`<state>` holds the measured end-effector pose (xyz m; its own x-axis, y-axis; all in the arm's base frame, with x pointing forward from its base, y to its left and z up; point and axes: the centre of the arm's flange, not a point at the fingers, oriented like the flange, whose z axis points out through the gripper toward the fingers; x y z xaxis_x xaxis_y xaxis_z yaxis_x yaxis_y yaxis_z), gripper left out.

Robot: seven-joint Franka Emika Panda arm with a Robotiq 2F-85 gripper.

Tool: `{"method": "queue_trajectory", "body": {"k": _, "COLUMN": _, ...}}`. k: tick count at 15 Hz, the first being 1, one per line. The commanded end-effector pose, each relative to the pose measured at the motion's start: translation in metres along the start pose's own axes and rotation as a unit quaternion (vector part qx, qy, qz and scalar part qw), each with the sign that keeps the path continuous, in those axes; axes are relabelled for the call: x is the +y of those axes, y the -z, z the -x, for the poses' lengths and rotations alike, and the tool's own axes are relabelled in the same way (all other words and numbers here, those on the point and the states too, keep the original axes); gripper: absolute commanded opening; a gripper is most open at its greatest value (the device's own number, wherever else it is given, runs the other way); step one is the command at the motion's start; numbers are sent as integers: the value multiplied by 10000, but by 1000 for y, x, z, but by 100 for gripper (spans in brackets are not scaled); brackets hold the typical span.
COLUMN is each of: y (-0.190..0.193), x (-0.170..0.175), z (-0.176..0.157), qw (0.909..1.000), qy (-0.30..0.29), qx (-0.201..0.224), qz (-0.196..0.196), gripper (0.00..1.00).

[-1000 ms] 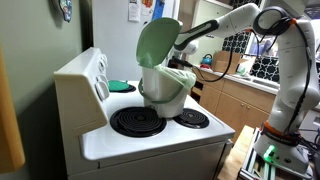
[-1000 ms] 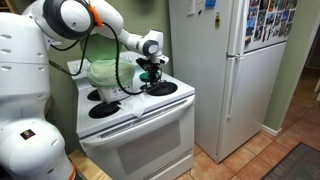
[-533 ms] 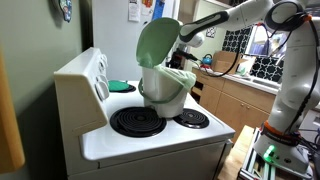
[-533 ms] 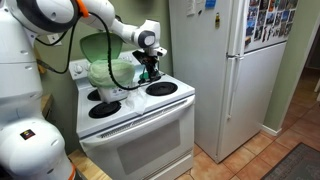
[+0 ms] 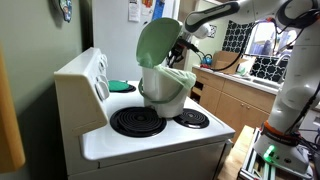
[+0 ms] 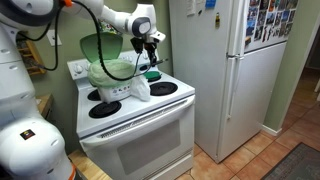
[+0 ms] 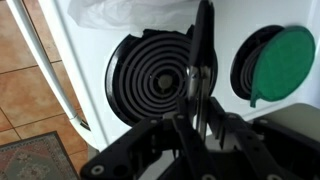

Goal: Use the clamp tongs to pick up the paper towel and put it in the waste bin and then put the clamp tongs back on the right front plate of the stove

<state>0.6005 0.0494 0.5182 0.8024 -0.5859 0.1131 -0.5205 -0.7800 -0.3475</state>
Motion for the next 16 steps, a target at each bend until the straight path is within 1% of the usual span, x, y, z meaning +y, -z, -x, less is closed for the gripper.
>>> {"method": "queue_trajectory", "body": {"k": 1, "y": 70, "x": 9, "z": 28, "qw": 9961, "qy": -468, "qx": 532, "qz": -519, "gripper": 6}}
{"method": "queue_trajectory", "body": {"k": 3, "y": 94, "x": 7, "z": 34, "qw": 9943, "qy": -365, "qx": 669, "qz": -747, "gripper": 6}}
{"method": "queue_trajectory", "body": {"k": 4, "y": 81, "x": -5, "z": 16, "qw": 9966, "qy": -289, "qx": 557, "qz": -533, "gripper": 25}}
{"method": "queue_trajectory", "body": {"k": 6, "y": 100, "x": -3, "z": 24, "qw": 9955, "qy": -268, "qx": 655, "qz": -636, "gripper": 25}}
{"method": "queue_trajectory", "body": {"k": 8, "y": 101, "x": -2, "z": 26, "qw": 9954, "qy": -272, "qx": 660, "qz": -640, "gripper": 25}}
{"method": "queue_trajectory", "body": {"k": 9, "y": 105, "x": -5, "z": 27, "qw": 9946, "qy": -208, "qx": 643, "qz": -790, "gripper": 6}}
{"method": "queue_trajectory", "body": {"k": 10, "y": 113, "x": -7, "z": 30, "qw": 9936, "qy": -159, "qx": 727, "qz": -854, "gripper": 6}}
{"method": "queue_trajectory", "body": {"k": 11, "y": 128, "x": -10, "z": 36, "qw": 9927, "qy": -57, "qx": 960, "qz": -730, "gripper": 6}}
{"method": "queue_trajectory", "body": {"k": 13, "y": 154, "x": -20, "z": 47, "qw": 9893, "qy": 147, "qx": 1148, "qz": -894, "gripper": 6}}
{"method": "queue_trajectory", "body": {"k": 16, "y": 185, "x": -33, "z": 61, "qw": 9801, "qy": 164, "qx": 1312, "qz": -1484, "gripper": 6}}
